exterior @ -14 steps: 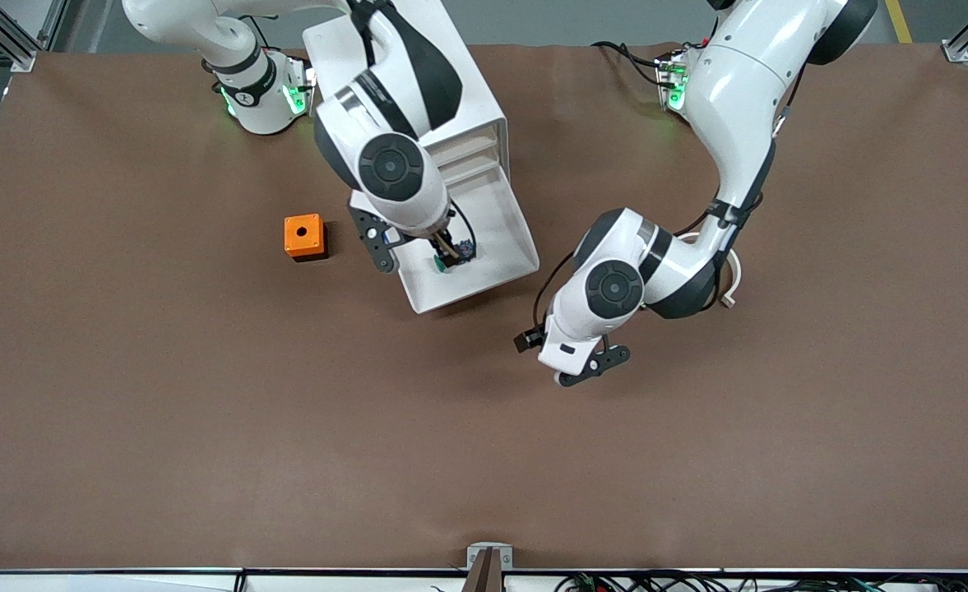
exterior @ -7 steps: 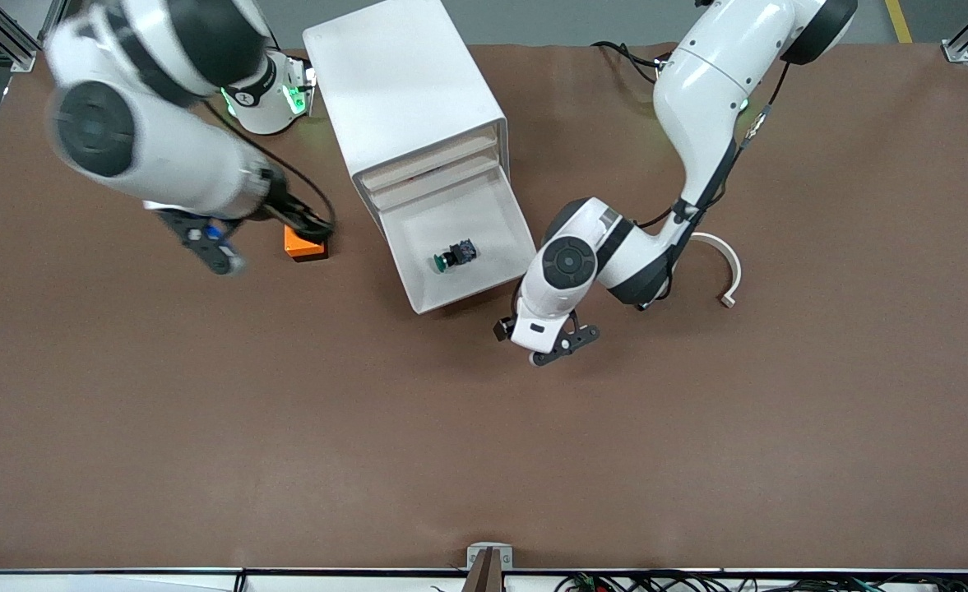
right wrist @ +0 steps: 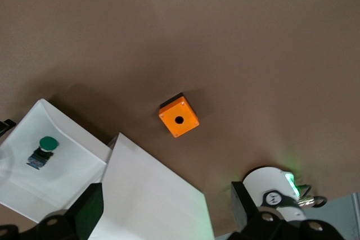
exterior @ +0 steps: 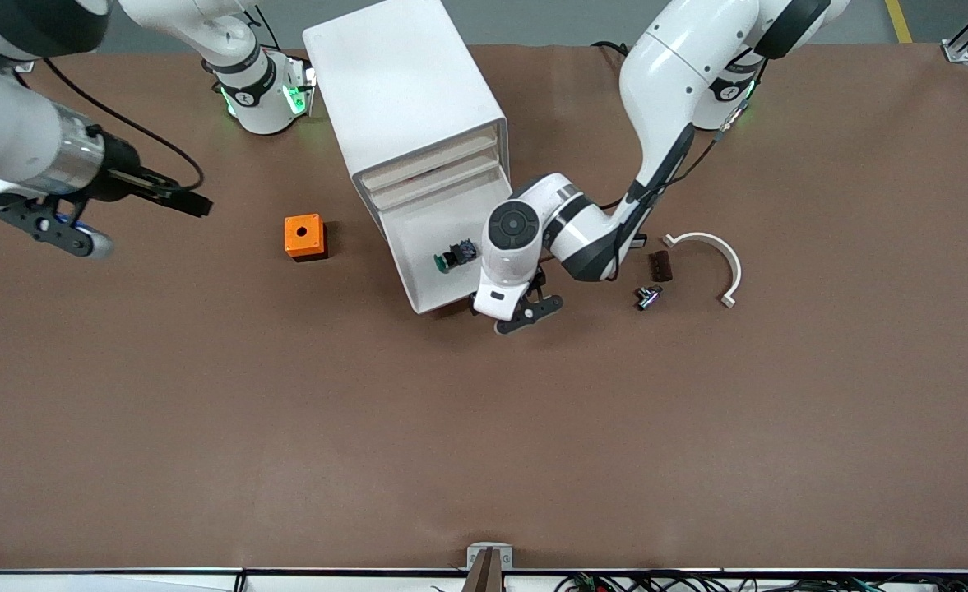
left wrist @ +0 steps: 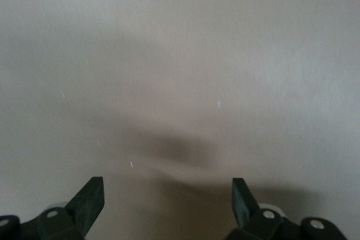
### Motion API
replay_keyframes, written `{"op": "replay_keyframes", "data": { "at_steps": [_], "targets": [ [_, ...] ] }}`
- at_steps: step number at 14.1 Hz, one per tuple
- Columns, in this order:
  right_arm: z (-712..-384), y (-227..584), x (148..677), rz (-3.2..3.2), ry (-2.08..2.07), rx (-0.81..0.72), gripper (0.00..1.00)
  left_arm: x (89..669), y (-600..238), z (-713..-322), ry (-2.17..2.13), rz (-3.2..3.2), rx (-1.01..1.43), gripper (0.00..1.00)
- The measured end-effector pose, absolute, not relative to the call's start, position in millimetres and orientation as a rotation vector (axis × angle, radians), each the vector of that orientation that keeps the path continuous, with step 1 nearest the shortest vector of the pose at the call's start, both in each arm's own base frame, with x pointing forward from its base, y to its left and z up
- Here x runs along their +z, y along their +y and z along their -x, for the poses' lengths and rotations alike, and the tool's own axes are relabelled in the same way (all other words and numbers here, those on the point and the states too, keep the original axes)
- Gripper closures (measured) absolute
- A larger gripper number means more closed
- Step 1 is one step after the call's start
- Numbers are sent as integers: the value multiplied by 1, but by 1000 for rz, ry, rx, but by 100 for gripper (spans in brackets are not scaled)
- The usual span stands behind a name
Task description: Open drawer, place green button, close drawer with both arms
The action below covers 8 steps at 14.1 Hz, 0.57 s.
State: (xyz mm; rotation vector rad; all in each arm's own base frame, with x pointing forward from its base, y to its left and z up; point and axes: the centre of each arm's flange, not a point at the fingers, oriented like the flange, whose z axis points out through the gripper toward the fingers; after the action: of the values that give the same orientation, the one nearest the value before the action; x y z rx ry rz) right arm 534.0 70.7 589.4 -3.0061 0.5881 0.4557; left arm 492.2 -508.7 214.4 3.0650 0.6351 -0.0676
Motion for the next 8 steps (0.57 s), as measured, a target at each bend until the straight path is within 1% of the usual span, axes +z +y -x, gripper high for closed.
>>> {"op": "replay_keyframes", "data": {
  "at_steps": [4, 8],
  "targets": [
    [-533, 19, 593, 3021, 447, 414, 0, 215, -537, -461, 561, -3078, -76, 0],
    [-531, -30, 596, 3020, 336, 377, 0, 221, -574, -415, 543, -3057, -127, 0]
  ]
}}
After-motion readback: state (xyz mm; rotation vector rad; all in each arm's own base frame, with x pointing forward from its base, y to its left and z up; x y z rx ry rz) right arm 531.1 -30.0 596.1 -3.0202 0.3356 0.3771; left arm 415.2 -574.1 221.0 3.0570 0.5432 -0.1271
